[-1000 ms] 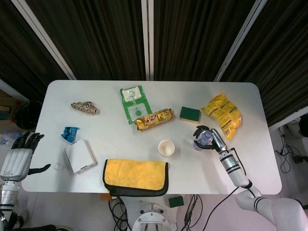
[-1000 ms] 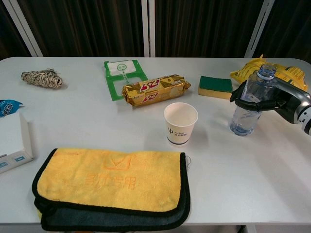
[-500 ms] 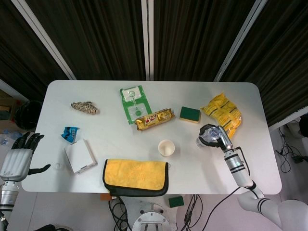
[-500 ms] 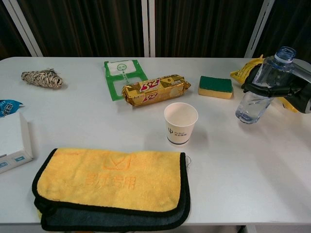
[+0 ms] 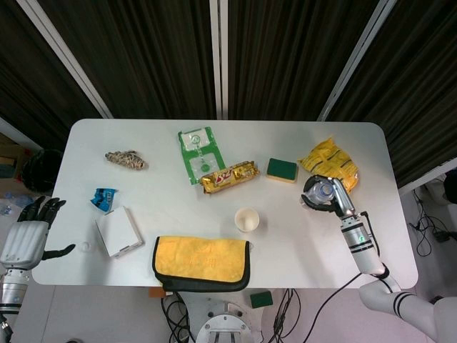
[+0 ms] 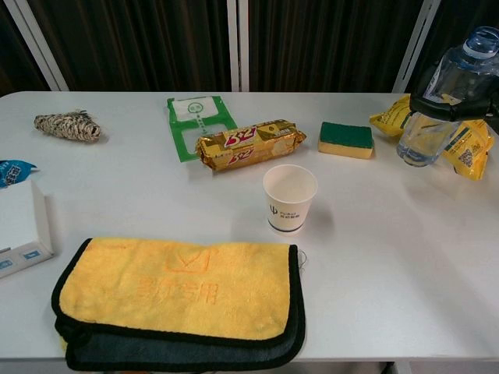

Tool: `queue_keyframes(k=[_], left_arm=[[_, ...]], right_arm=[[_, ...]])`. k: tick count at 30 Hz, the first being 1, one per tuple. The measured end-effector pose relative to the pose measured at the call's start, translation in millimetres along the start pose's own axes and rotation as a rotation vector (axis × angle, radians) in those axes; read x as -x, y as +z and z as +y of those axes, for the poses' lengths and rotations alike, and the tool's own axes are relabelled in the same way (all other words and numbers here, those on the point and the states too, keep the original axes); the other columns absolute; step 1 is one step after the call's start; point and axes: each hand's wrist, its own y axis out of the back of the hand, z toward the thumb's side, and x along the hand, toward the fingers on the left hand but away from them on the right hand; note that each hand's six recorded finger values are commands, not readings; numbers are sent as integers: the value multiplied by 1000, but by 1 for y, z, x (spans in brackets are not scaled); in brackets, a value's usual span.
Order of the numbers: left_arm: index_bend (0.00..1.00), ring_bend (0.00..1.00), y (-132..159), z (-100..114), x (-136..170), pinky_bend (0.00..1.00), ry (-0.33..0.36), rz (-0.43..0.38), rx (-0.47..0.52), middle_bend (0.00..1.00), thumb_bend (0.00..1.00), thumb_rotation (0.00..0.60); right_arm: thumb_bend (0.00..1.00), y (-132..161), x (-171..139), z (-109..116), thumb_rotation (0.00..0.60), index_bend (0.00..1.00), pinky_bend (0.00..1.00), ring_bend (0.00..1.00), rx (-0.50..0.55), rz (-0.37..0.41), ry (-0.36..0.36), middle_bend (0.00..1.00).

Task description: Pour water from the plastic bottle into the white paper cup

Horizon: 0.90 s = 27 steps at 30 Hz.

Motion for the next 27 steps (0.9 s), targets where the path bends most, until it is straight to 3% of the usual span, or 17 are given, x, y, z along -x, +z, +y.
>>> queue_keyframes(k=[8,18,27], left_arm=[[145,32,-1,1,-2,133,-6,5,-1,120,52,486],[145,32,-6,0,-1,133,-12,16,2,120,52,486],[145,32,-11,0,0,133,-10,31,14,120,52,489]], right_arm=[[477,25,17,0,600,976,402,516,-150,31,61,689],[477,8,26,-19,600,976,424,516,-417,9,173,689],[477,-3,32,-45,600,976,424,516,-571,31,229,689]])
